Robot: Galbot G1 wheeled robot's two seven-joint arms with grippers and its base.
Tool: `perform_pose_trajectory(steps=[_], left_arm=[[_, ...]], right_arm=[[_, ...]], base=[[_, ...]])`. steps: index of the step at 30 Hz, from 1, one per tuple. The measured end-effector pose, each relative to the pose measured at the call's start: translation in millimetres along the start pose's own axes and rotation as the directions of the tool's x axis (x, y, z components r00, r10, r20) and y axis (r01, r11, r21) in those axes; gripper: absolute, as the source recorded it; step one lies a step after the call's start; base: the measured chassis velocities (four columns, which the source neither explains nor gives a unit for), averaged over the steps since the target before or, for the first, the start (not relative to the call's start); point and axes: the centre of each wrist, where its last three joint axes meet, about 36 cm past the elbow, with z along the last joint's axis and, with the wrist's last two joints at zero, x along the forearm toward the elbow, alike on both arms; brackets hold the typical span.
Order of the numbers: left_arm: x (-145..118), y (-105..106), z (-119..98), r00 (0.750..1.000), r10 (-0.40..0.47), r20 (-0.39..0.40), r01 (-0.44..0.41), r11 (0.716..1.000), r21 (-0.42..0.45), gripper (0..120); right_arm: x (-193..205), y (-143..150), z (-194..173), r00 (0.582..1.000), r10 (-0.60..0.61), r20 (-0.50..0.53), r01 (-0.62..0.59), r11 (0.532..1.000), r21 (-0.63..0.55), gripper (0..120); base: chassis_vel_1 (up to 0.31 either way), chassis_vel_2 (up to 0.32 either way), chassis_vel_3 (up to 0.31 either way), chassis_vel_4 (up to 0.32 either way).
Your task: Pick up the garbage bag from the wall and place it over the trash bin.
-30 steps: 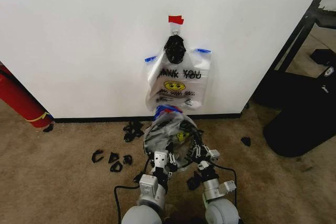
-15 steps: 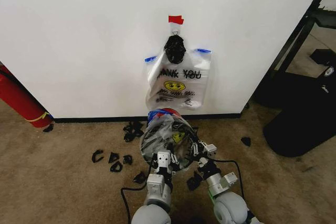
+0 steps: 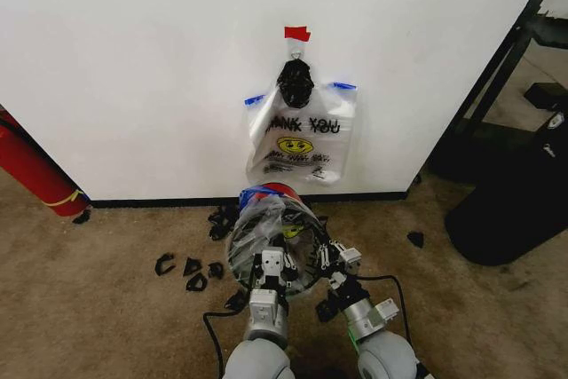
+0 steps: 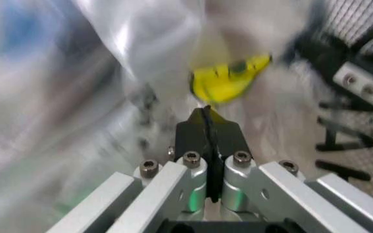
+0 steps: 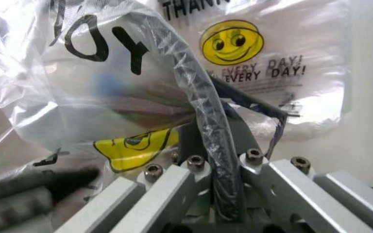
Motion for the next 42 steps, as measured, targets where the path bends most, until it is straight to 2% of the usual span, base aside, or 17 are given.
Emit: perform_pose_trajectory(steps=[10,14,20,27,29,33,42], left_arm=[[0.7,38.0,-3.2,0.999,0.053,-0.003,-0.053,0.993,-0.109,0],[-1.4,48.6,-4.8,0.997,0.070,-0.020,-0.073,0.983,-0.168,0],[-18.6,66.5,-5.6,0.994,0.066,-0.082,-0.085,0.961,-0.264,0],[-46.9,80.9,-2.4,0.993,0.016,-0.113,-0.054,0.941,-0.333,0],[-50.5,82.4,-2.2,0.993,0.011,-0.115,-0.050,0.939,-0.341,0],[-78.7,86.3,-2.2,0.994,-0.024,-0.107,-0.017,0.929,-0.369,0],[-111.1,72.5,2.9,0.993,-0.058,-0.105,0.016,0.931,-0.365,0]], right_arm=[[-5.3,-6.8,4.5,0.999,0.041,0.005,-0.041,0.999,-0.002,0],[-6.9,0.2,1.3,0.998,0.063,-0.015,-0.063,0.998,-0.005,0],[-8.9,27.7,-11.6,0.999,0.049,-0.023,-0.049,0.999,0.009,0],[-7.5,39.7,-12.4,1.000,0.008,-0.010,-0.007,1.000,0.028,0],[-7.3,40.0,-12.3,1.000,0.003,-0.006,-0.003,1.000,0.030,0],[-8.6,40.6,-10.1,1.000,-0.023,0.014,0.023,0.999,0.028,0],[-10.8,38.0,-2.6,0.998,-0.048,0.036,0.047,0.999,0.021,0]], base=[[0.000,0.000,0.000,0.000],[0.000,0.000,0.000,0.000],[0.000,0.000,0.000,0.000],[0.000,0.000,0.000,0.000],[0.000,0.000,0.000,0.000],[0.000,0.000,0.000,0.000],[0.000,0.000,0.000,0.000]])
